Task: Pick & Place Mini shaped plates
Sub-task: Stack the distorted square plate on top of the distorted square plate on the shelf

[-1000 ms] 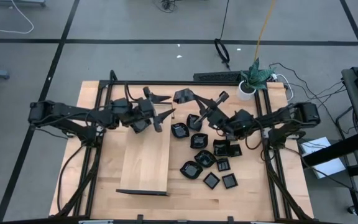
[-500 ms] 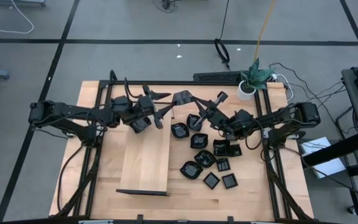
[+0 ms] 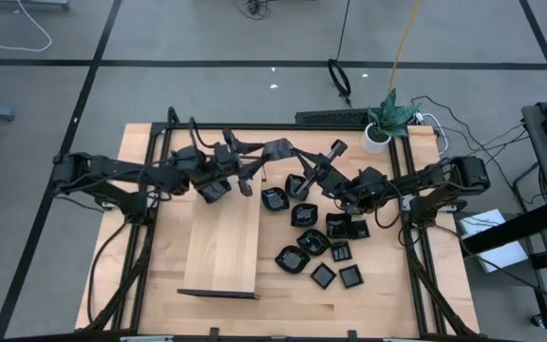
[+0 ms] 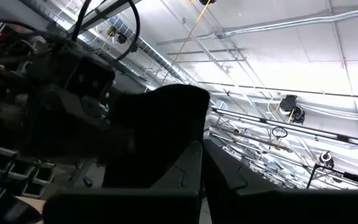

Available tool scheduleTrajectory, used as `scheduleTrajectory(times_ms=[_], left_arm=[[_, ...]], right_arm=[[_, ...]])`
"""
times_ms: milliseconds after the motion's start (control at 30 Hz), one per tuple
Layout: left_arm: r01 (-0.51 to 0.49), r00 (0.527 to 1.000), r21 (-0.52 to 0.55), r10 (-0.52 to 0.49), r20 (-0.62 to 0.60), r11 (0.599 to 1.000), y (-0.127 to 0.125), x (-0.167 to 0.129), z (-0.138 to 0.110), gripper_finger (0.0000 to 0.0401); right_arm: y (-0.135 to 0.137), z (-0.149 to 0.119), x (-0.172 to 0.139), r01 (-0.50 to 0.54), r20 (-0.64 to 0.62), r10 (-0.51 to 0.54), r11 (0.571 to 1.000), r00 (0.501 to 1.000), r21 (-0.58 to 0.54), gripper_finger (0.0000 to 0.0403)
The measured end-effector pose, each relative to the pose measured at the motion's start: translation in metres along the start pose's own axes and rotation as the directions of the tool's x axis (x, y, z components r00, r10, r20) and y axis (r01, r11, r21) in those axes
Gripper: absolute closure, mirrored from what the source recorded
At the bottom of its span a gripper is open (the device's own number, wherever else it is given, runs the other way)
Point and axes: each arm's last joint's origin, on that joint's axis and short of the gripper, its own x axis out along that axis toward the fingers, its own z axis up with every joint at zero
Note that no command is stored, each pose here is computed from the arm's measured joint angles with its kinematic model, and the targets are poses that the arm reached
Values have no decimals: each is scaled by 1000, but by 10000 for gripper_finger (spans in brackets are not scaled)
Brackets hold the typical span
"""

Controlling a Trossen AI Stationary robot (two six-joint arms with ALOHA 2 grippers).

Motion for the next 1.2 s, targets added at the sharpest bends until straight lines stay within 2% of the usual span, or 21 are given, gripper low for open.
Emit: scheduleTrajectory(times_ms=[267,367,500,600,700,833,933,1000,1067,1100,1200], left_arm=[[-22,1000,-2,22,12,1000,0,2,-3,268],[-32,999,-4,32,15,999,1,2,-2,304],[-75,997,-32,76,21,997,2,1,1,377],[-79,997,-37,80,24,996,3,-1,4,391],[-74,997,-37,75,33,997,4,-5,11,396],[-82,997,-28,82,3,996,10,-17,34,396],[-104,982,-3,103,-156,995,16,-27,55,397],[-115,942,-1,109,-319,993,21,-33,72,397],[-130,867,9,118,-484,991,25,-40,87,398],[-144,823,9,125,-554,990,27,-44,95,398],[-163,641,10,114,-759,987,31,-59,105,397]], right_arm=[[1,-1,0,-9,-10,9,1000,1000,-5,403],[2,-2,0,-20,-21,20,1000,1000,-3,403],[5,-5,0,-54,-42,54,998,998,-17,391],[11,-8,-2,-113,-81,109,993,991,-43,356],[17,-8,-5,-132,-141,128,991,982,-24,299],[20,-4,-12,-52,-279,51,999,959,3,222],[16,1,-17,5,-382,-19,999,924,-38,179],[14,3,-21,22,-441,-44,998,896,-54,161],[12,5,-24,12,-473,-30,999,881,-42,154],[10,6,-25,7,-484,-21,1000,875,-30,153],[6,7,-28,-8,-513,6,1000,859,-2,157]])
